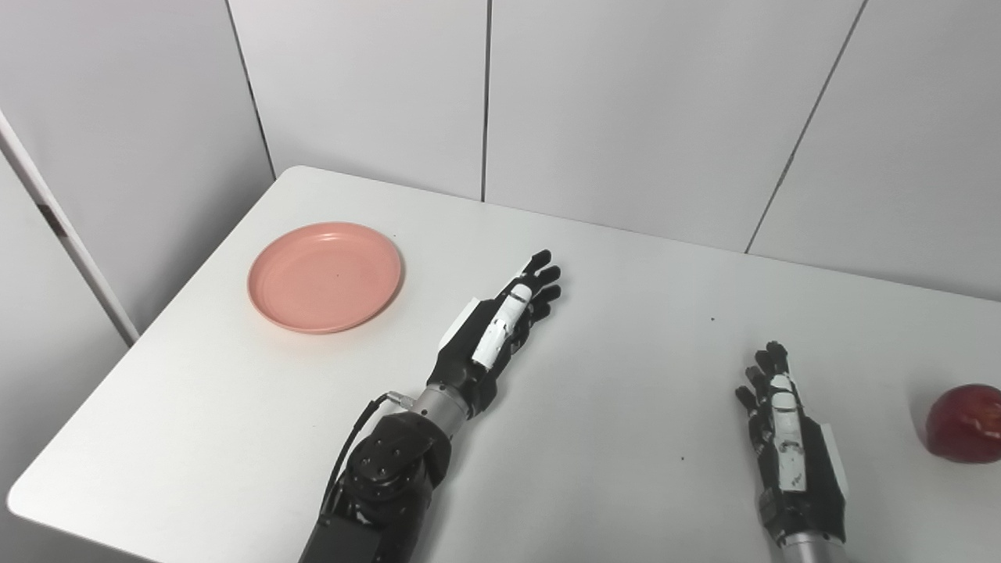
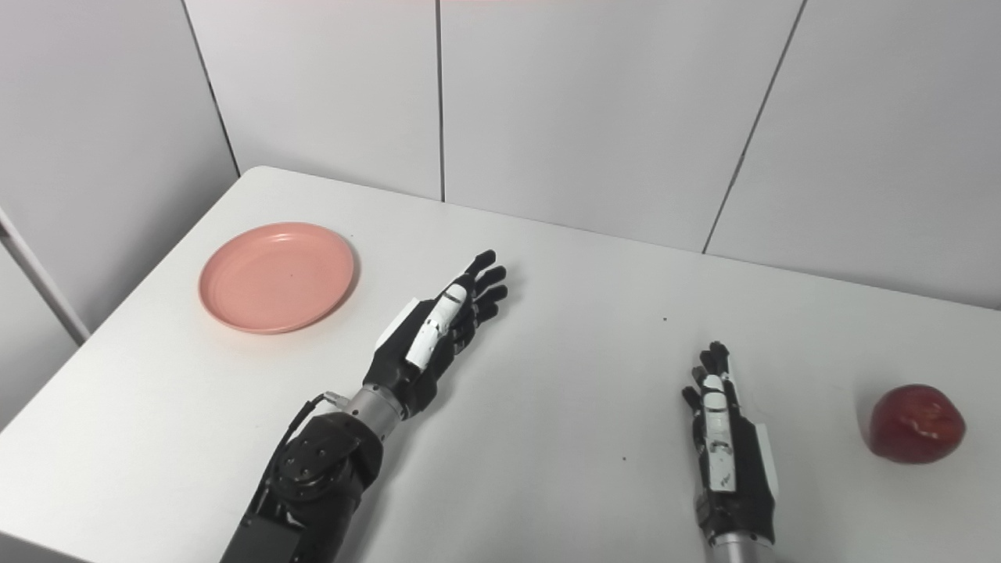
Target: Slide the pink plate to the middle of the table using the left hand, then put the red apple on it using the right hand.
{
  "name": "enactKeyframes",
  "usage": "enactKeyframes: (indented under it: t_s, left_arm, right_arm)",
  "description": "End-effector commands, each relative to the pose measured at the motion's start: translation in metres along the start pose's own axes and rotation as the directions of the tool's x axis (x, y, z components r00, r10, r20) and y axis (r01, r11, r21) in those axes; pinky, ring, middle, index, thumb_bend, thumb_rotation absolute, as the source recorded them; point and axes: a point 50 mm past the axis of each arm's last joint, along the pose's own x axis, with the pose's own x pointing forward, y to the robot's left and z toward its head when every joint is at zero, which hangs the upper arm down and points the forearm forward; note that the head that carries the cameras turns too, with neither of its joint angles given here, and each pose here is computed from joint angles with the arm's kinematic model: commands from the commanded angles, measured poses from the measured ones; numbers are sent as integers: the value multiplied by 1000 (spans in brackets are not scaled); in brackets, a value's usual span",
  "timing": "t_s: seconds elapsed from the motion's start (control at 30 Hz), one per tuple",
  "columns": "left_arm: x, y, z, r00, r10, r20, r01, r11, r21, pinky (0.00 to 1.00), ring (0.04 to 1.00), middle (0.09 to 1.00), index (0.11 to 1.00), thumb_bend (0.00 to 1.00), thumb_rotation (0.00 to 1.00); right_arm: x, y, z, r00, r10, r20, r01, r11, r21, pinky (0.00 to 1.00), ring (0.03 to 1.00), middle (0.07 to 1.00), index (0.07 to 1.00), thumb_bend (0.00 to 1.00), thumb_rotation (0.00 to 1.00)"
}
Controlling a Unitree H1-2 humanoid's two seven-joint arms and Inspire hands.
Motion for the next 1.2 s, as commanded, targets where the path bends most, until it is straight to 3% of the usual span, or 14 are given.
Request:
enactKeyframes:
  t_s: [0.0, 0.07, 0.13, 0.2, 0.5, 0.7, 1.17]
  left_arm:
    - [10, 3, 30, 994, -25, 103, 22, 999, 29, 952, 942, 958, 942, 414, 1000]
    - [11, 8, 37, 992, -23, 121, 18, 999, 41, 947, 945, 959, 941, 422, 1000]
    - [12, 13, 45, 990, -14, 141, 7, 999, 52, 944, 948, 961, 939, 423, 1000]
    - [14, 19, 54, 987, -5, 163, -6, 998, 68, 945, 955, 965, 945, 414, 1000]
    - [19, 43, 82, 968, 65, 244, -87, 993, 80, 929, 938, 948, 930, 400, 1000]
    - [24, 62, 94, 957, 113, 267, -138, 987, 77, 941, 943, 950, 926, 404, 1000]
    - [24, 127, 116, 911, 241, 334, -295, 948, 121, 898, 917, 924, 897, 388, 1000]
  right_arm:
    - [14, 0, -8, 999, 10, 31, -10, 1000, -3, 1000, 1000, 1000, 1000, 170, 1000]
    - [22, 1, -22, 1000, 12, 24, -12, 1000, -6, 1000, 1000, 1000, 1000, 296, 1000]
    - [17, 0, -14, 999, 9, 35, -9, 1000, -5, 1000, 1000, 1000, 1000, 318, 1000]
    - [11, -1, -5, 999, 5, 42, -5, 1000, -3, 1000, 1000, 1000, 1000, 226, 1000]
    - [5, -3, 3, 998, 5, 59, -5, 1000, -11, 1000, 1000, 1000, 1000, 142, 1000]
    - [4, -5, 3, 998, 5, 62, -4, 1000, -16, 1000, 1000, 1000, 1000, 140, 1000]
    - [4, -7, 5, 999, 5, 50, -5, 1000, -8, 1000, 1000, 1000, 1000, 158, 1000]
